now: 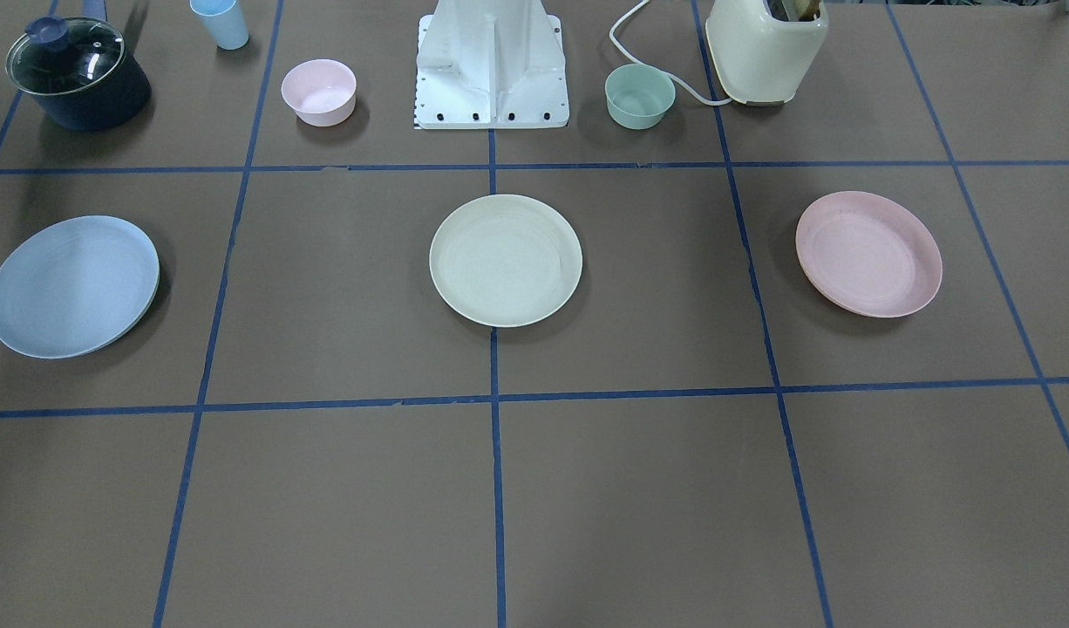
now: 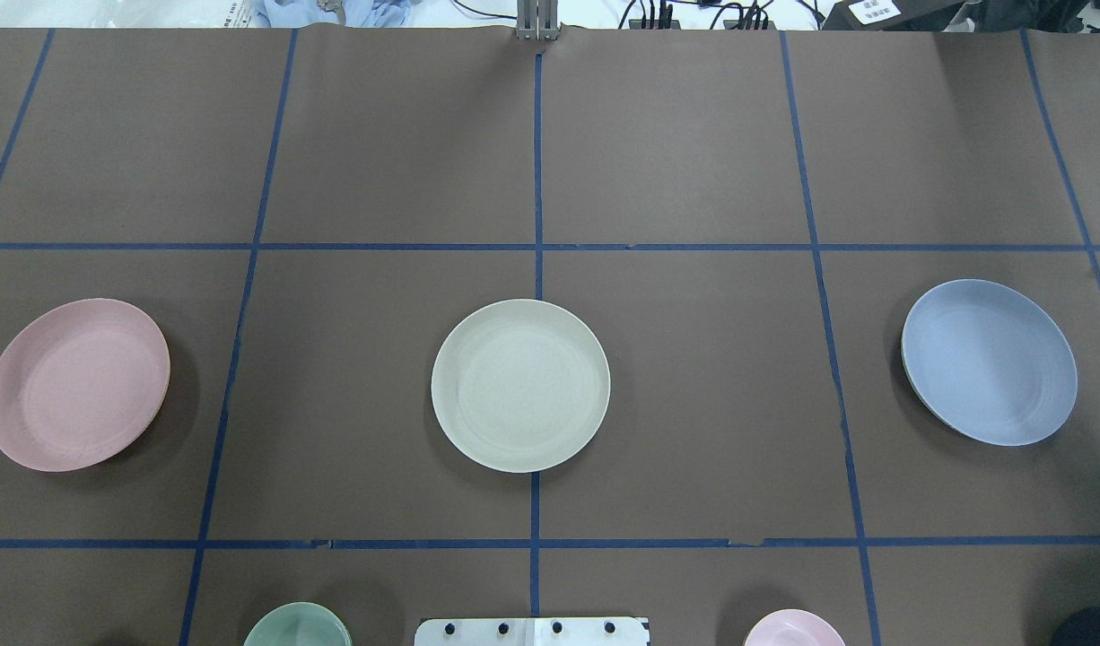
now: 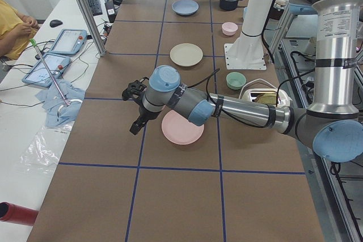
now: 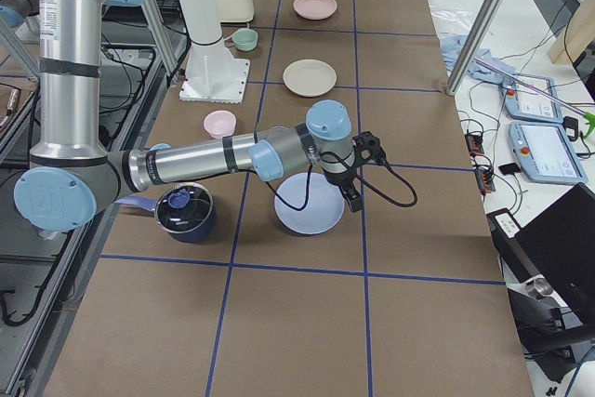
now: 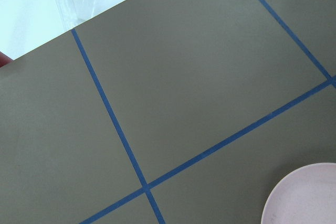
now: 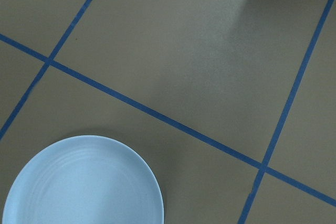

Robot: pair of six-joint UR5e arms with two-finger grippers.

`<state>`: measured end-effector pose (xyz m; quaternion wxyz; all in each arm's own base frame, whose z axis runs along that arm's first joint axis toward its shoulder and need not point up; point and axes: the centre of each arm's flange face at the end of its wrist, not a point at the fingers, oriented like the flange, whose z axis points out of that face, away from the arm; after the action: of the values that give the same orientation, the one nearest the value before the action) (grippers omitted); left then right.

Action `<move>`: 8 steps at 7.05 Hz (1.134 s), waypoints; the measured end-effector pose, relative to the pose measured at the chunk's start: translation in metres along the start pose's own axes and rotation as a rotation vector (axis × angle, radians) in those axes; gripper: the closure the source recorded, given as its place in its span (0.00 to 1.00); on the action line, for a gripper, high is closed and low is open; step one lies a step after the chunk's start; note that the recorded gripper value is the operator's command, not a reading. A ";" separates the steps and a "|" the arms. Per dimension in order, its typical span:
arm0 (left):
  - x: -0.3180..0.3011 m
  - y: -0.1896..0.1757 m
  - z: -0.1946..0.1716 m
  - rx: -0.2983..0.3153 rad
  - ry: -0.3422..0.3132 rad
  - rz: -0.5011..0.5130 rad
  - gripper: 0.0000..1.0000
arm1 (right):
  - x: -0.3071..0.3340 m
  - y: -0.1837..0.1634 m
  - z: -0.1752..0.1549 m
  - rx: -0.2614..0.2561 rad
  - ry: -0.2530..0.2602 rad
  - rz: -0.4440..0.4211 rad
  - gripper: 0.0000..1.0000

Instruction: Stack three plates with pink and blue

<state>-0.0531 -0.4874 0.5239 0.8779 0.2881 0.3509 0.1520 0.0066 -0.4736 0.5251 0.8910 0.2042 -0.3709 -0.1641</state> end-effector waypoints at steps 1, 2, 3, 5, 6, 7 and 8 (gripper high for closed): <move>-0.001 0.008 0.006 0.010 0.004 -0.017 0.02 | -0.001 0.001 0.002 0.021 -0.001 0.004 0.00; -0.002 0.024 0.022 0.000 0.015 -0.063 0.02 | -0.005 -0.001 0.011 0.025 -0.002 0.062 0.00; -0.005 0.049 0.045 0.005 0.027 -0.104 0.02 | -0.013 -0.005 0.022 0.022 0.006 0.115 0.00; 0.005 0.106 0.096 0.074 0.063 -0.198 0.01 | -0.025 -0.010 0.035 0.033 0.022 0.162 0.00; 0.021 0.125 0.119 0.093 0.085 -0.249 0.01 | -0.028 -0.010 0.037 0.039 0.022 0.170 0.00; 0.039 0.135 0.139 0.082 0.104 -0.287 0.01 | -0.029 -0.009 0.037 0.042 0.022 0.173 0.00; 0.056 0.142 0.156 0.059 0.124 -0.307 0.01 | -0.029 -0.008 0.038 0.042 0.022 0.175 0.00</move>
<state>0.0870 -0.4118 0.6729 0.8587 0.2470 0.4484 0.0232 -0.0413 -0.4772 0.5279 0.9015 0.1914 -0.3807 -0.0757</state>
